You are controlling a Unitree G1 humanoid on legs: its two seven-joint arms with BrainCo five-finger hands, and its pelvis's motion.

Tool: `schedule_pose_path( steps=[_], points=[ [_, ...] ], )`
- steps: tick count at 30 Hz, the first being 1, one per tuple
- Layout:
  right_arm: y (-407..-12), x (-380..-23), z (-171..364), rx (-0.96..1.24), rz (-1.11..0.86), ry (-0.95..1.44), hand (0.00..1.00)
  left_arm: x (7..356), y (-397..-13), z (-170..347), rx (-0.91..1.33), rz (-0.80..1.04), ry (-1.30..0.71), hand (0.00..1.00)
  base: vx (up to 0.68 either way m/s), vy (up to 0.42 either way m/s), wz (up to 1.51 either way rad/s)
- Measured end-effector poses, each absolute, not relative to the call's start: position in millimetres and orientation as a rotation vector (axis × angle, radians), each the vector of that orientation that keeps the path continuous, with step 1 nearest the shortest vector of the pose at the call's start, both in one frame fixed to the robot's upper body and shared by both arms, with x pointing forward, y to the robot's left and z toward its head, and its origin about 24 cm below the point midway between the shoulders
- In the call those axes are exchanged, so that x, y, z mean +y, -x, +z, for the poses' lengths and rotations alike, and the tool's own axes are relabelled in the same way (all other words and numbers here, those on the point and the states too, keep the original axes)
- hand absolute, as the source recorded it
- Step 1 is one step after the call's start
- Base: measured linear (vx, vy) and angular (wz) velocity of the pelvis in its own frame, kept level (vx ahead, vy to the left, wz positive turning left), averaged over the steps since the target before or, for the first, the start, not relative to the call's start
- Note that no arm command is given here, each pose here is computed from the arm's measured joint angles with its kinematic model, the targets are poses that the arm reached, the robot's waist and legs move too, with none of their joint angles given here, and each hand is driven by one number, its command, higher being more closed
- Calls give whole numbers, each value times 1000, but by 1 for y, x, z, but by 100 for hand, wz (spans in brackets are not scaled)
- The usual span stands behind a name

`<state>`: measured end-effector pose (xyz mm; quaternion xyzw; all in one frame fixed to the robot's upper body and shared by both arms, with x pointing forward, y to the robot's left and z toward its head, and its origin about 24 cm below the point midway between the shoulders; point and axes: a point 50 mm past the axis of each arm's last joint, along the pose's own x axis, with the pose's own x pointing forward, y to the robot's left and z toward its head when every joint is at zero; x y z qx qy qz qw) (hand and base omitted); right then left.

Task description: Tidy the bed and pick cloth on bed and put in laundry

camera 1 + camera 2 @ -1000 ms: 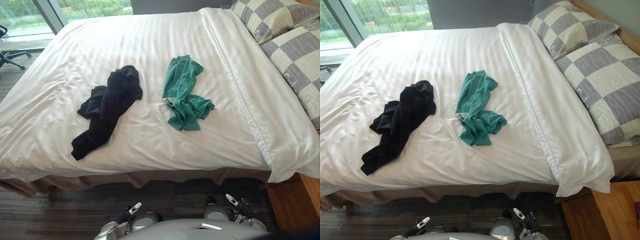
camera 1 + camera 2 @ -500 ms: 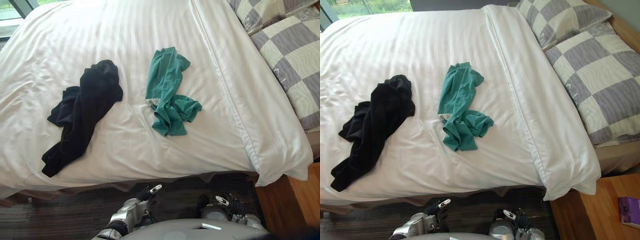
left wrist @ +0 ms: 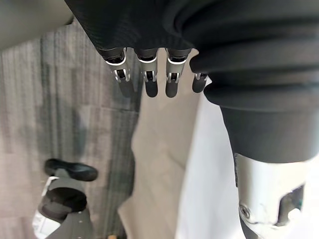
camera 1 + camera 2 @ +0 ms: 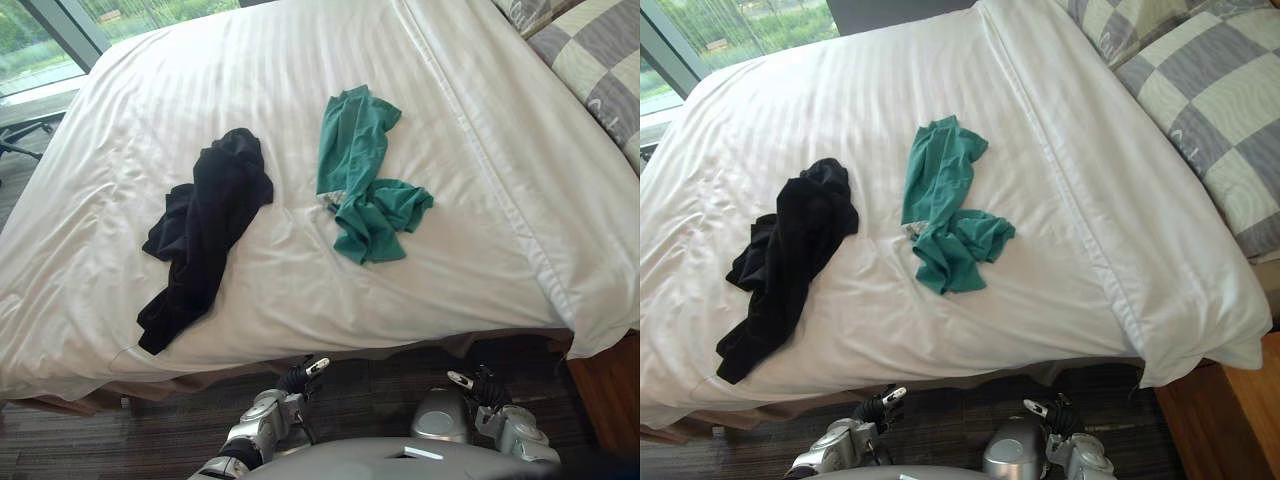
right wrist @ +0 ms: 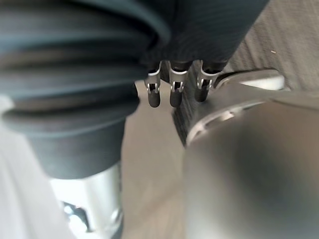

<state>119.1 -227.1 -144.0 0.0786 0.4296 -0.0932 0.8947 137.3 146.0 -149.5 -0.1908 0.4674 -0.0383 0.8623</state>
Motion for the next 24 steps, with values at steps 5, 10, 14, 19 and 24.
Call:
schedule_pose_path(
  steps=[5,10,14,19,24],
  points=[
    [-111,-202,-151,909,-161,-227,0,177,-127,-153,1061,-27,243,0,-59,383,2],
    [-131,-189,-140,795,-60,-305,0,172,-135,-153,1099,-32,206,0,-79,35,70],
    [-178,-186,-121,689,43,-258,0,157,-147,-150,1079,6,224,0,-83,-36,41],
    [-206,-191,-109,654,31,-173,0,158,-169,-138,924,42,347,0,-33,-10,17],
    [-191,-201,-117,701,-35,-163,0,152,-154,-143,920,29,414,0,61,44,-15]
  ],
)
